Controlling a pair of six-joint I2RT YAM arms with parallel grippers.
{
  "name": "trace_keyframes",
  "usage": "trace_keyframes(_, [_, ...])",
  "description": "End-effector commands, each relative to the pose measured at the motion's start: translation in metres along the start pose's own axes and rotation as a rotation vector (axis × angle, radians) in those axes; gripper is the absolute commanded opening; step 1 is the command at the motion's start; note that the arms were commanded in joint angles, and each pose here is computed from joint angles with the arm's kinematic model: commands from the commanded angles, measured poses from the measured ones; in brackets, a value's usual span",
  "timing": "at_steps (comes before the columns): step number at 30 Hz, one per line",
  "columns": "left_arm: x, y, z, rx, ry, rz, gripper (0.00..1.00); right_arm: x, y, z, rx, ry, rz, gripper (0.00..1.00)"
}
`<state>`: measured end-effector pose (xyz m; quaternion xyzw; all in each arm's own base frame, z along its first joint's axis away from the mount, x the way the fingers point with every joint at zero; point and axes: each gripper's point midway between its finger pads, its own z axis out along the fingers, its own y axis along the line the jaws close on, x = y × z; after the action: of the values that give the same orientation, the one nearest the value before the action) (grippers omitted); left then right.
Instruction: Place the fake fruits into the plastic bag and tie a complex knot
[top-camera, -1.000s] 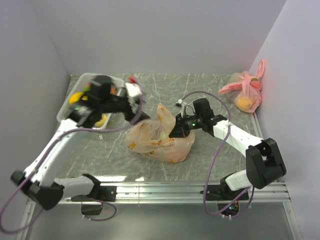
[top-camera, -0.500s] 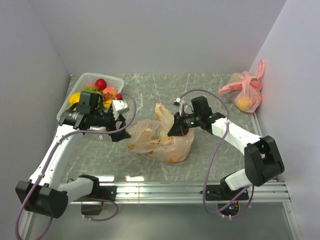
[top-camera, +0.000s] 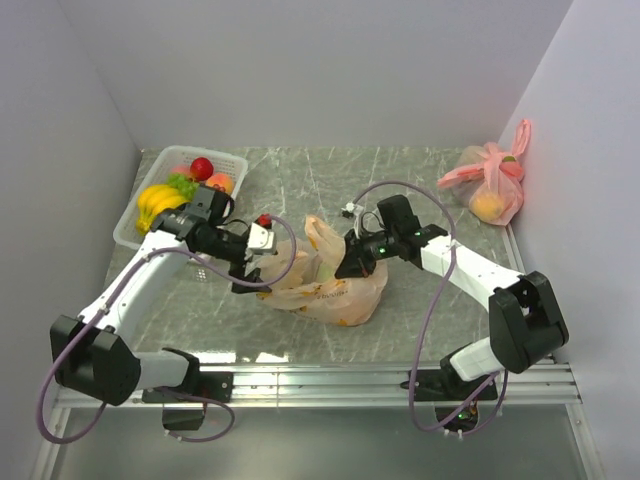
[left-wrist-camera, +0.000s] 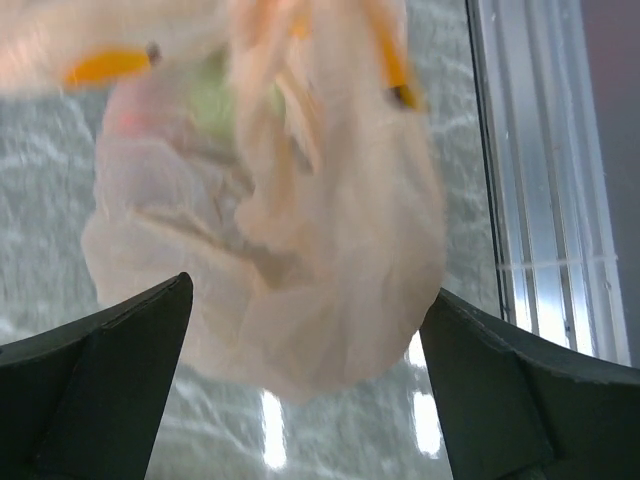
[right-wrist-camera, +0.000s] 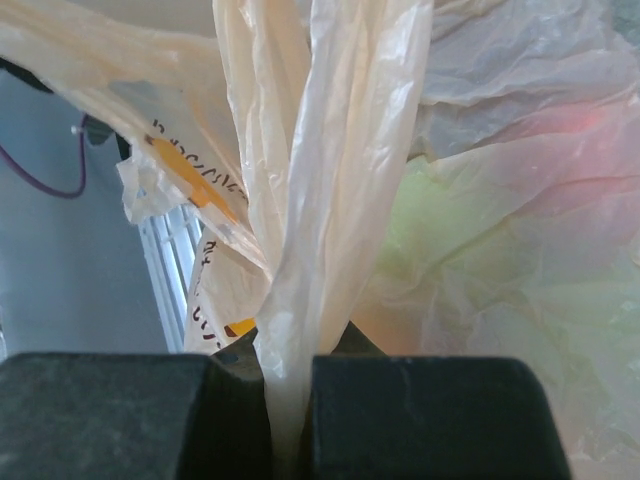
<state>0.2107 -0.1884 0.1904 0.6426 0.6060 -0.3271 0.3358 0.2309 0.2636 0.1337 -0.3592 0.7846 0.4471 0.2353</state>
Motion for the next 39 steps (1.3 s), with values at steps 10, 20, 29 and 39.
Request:
trace_keyframes(10, [-0.062, 0.009, 0.037, 0.121, -0.208, 0.013, 0.2, -0.031, 0.022, 0.005, -0.038, 0.007, -0.176, 0.0])
trace_keyframes(20, [-0.092, -0.013, 0.047, 0.163, -0.279, 0.055, 0.02, -0.032, 0.011, 0.022, -0.005, 0.048, -0.16, 0.0])
trace_keyframes(29, [-0.102, -0.008, 0.05, 0.141, -0.291, 0.03, 0.01, -0.039, 0.03, 0.021, -0.093, 0.012, -0.194, 0.0])
trace_keyframes(39, [-0.09, 0.035, 0.054, 0.022, -0.335, -0.092, 0.01, -0.025, 0.053, 0.007, -0.187, 0.022, -0.272, 0.12])
